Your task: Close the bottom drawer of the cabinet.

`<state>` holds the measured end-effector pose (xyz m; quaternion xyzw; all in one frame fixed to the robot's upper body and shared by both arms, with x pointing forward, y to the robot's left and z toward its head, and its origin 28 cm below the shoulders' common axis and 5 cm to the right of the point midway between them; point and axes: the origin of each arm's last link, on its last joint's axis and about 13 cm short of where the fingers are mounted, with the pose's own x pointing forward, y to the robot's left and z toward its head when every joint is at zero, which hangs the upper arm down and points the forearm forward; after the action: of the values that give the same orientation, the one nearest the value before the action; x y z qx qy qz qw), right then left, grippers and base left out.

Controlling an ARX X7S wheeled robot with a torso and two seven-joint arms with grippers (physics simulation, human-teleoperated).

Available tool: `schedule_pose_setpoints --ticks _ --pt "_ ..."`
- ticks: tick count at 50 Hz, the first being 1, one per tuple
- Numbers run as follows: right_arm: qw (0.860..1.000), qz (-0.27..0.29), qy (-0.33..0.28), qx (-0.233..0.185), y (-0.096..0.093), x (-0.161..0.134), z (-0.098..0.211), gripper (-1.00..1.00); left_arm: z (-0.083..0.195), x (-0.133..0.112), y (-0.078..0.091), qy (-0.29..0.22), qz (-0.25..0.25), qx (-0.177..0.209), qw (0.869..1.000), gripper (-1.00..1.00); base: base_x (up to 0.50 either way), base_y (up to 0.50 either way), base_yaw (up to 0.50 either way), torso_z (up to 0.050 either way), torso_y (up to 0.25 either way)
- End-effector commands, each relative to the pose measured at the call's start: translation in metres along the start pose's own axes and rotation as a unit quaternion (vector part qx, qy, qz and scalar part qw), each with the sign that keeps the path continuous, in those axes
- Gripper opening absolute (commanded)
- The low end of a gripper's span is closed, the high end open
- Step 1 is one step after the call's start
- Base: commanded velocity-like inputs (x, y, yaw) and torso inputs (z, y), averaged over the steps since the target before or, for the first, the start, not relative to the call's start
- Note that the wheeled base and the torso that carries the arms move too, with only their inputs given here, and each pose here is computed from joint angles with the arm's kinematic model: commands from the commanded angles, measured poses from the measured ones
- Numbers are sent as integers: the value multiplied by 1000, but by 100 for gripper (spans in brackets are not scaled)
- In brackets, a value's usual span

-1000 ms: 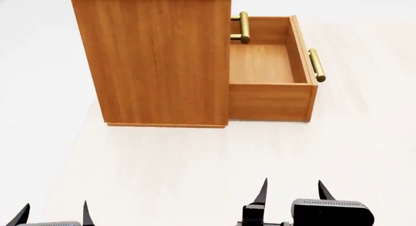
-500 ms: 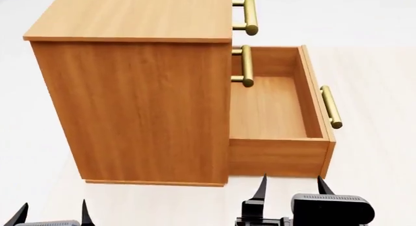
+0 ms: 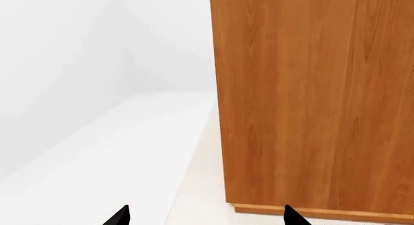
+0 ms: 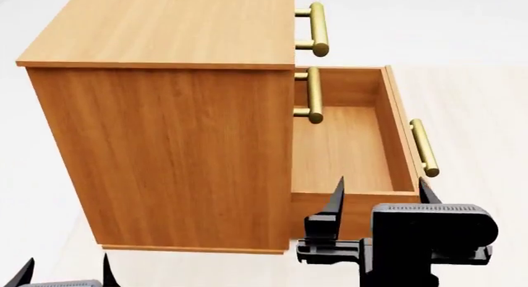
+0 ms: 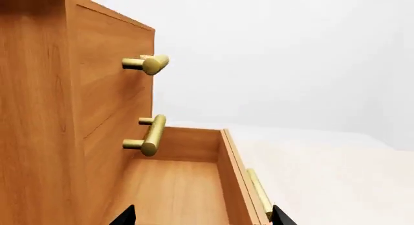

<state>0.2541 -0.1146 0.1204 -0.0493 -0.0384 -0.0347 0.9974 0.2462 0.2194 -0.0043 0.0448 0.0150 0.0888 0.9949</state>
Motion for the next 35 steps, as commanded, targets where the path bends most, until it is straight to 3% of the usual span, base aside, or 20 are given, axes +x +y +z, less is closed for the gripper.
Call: schedule_pose_setpoints --ticks 1,5,20,25,28,35 --pt "998 -5 -49 -27 -4 -7 57 100 2 -9 -3 -5 -15 -7 1000 100 0 0 0 0 0" --pt "997 -5 -59 -53 -9 14 64 100 2 -10 -3 -6 -18 -7 1000 100 0 0 0 0 0" --pt "997 -9 -56 -58 -28 92 67 100 1 -9 -3 -4 -21 -8 1000 100 0 0 0 0 0" --pt "997 0 -47 -59 -36 110 57 100 1 -9 -3 -5 -22 -8 1000 100 0 0 0 0 0" --pt "996 -1 -29 -88 -41 120 48 100 1 -9 -3 -5 -21 -8 1000 100 0 0 0 0 0" --pt "994 -12 6 -106 -58 133 29 100 1 -9 -2 -6 -21 -8 1000 100 0 0 0 0 0"
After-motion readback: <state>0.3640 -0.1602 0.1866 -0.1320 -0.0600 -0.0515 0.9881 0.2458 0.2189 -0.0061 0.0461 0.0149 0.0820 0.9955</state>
